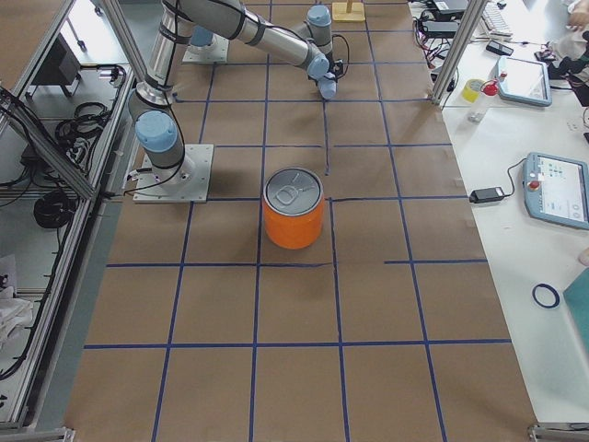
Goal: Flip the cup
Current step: 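Set the cup down on its side and open the right gripper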
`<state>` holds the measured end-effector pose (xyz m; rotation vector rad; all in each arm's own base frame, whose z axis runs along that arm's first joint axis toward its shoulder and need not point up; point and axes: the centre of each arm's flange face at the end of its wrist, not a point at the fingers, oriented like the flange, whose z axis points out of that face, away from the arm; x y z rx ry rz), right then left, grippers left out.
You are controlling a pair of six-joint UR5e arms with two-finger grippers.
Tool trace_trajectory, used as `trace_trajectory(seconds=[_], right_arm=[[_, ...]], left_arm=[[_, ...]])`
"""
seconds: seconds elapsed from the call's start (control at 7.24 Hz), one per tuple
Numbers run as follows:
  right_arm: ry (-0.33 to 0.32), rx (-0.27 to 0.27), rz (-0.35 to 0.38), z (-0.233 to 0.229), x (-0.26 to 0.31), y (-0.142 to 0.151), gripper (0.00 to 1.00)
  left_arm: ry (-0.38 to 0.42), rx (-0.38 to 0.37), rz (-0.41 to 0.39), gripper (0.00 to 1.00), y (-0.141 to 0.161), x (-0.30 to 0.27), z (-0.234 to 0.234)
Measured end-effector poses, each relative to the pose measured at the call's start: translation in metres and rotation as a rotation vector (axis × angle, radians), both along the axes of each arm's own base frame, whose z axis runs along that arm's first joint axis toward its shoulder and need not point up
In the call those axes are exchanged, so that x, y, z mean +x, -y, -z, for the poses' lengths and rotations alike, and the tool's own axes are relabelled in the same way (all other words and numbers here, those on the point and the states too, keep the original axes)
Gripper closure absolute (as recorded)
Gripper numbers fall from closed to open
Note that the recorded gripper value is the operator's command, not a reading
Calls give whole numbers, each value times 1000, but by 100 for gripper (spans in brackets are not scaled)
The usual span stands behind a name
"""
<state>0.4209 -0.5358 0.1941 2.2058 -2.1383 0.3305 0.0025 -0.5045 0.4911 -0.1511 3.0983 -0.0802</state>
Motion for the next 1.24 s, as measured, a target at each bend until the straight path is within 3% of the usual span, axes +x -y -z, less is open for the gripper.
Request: trace_trajectory(seconds=[0.69,0.97,1.24], right_arm=[[15,-23,18,-21,-9,8,45],[28,-30,53,-57,-29,15,45],[33,13,111,-107,-70,17,45]], left_arm=[[-3,26,-5,0,0,-4,5],[-8,27,-2,0,1,-4,8],[-43,3,-1,0,9,-7,16]])
